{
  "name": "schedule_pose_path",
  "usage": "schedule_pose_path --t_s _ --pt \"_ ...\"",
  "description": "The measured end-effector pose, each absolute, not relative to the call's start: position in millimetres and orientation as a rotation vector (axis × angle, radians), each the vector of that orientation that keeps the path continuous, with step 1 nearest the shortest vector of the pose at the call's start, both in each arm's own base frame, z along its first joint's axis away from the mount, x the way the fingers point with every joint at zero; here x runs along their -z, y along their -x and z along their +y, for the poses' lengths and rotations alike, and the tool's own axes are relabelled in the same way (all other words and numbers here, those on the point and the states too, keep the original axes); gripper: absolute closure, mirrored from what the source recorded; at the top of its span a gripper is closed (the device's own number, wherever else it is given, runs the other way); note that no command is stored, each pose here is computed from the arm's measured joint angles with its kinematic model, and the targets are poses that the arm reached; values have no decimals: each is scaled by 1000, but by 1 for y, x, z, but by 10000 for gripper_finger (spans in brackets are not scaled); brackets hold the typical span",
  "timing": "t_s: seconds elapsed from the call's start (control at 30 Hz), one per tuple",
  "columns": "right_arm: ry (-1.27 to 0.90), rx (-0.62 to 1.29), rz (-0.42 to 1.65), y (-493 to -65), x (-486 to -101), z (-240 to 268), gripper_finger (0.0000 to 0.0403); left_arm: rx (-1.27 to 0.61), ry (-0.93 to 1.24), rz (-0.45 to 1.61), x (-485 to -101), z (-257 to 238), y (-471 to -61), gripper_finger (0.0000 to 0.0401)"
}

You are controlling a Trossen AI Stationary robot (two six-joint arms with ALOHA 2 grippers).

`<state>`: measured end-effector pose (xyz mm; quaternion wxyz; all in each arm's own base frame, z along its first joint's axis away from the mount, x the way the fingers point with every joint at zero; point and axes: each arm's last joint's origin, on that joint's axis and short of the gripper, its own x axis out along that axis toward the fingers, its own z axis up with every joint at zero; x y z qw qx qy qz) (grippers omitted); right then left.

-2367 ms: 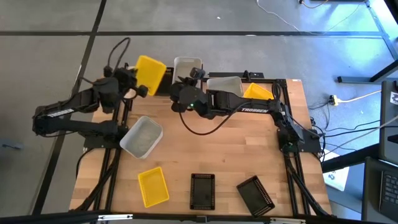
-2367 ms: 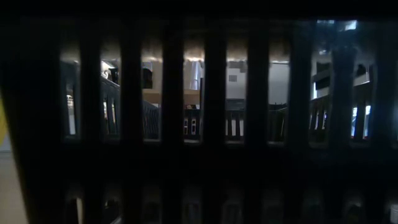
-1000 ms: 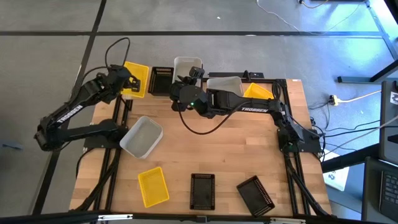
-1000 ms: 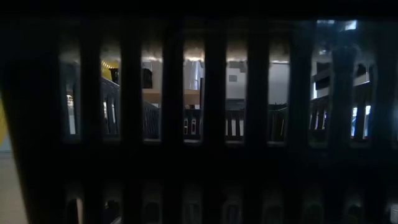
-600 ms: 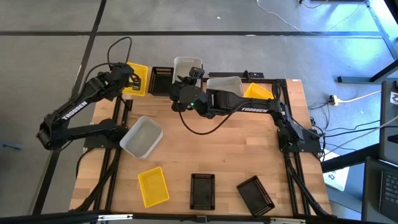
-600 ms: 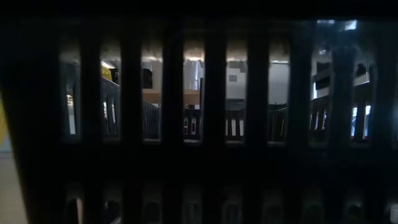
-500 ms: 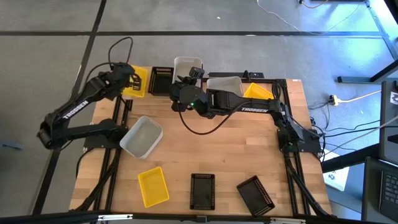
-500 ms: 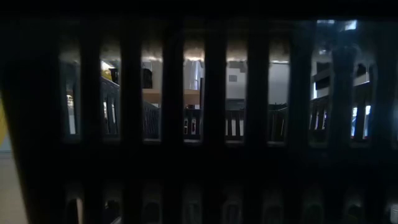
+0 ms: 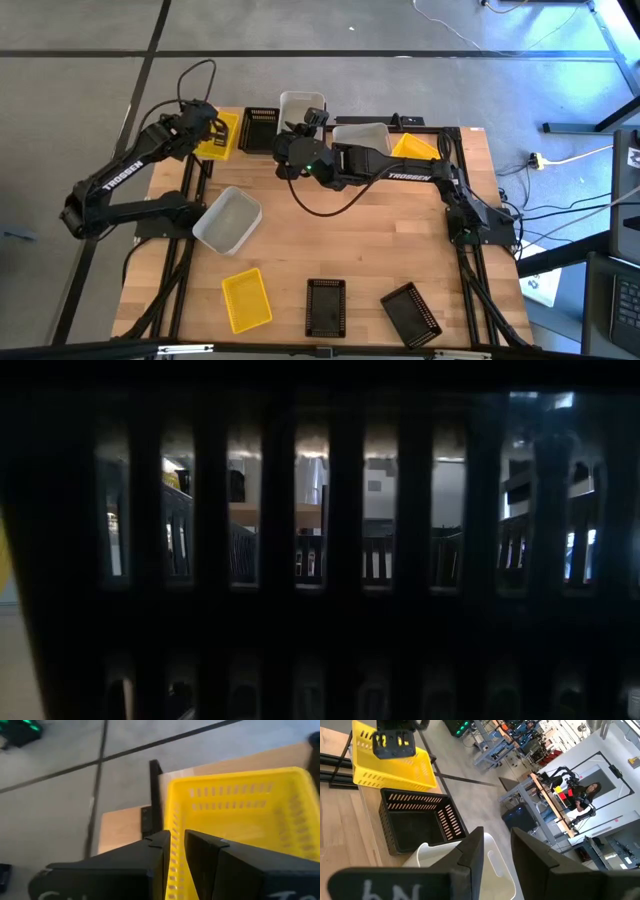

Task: Stack baskets on shelf by color
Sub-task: Put the middle yellow bin on the shelf

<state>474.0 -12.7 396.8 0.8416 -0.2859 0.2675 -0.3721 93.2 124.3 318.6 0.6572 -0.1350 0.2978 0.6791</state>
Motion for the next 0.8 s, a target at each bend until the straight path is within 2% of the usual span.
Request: schedule_pose_path --t_s 0.1,0.2,0.47,0.63,0.8 --pt "604 787 566 -474 -397 -13 302 -1441 318 637 -331 119 -91 352" --pt "604 789 567 -474 -397 -14 302 -1263 264 666 -344 106 -86 355" --pt "606 795 579 -473 -396 -18 302 -826 304 863 -343 55 -55 353" --pt "605 797 578 -474 -396 -19 302 -774 391 959 -326 38 -40 353" --pt "604 797 576 -474 -396 -19 302 -776 391 988 -307 39 -41 353"
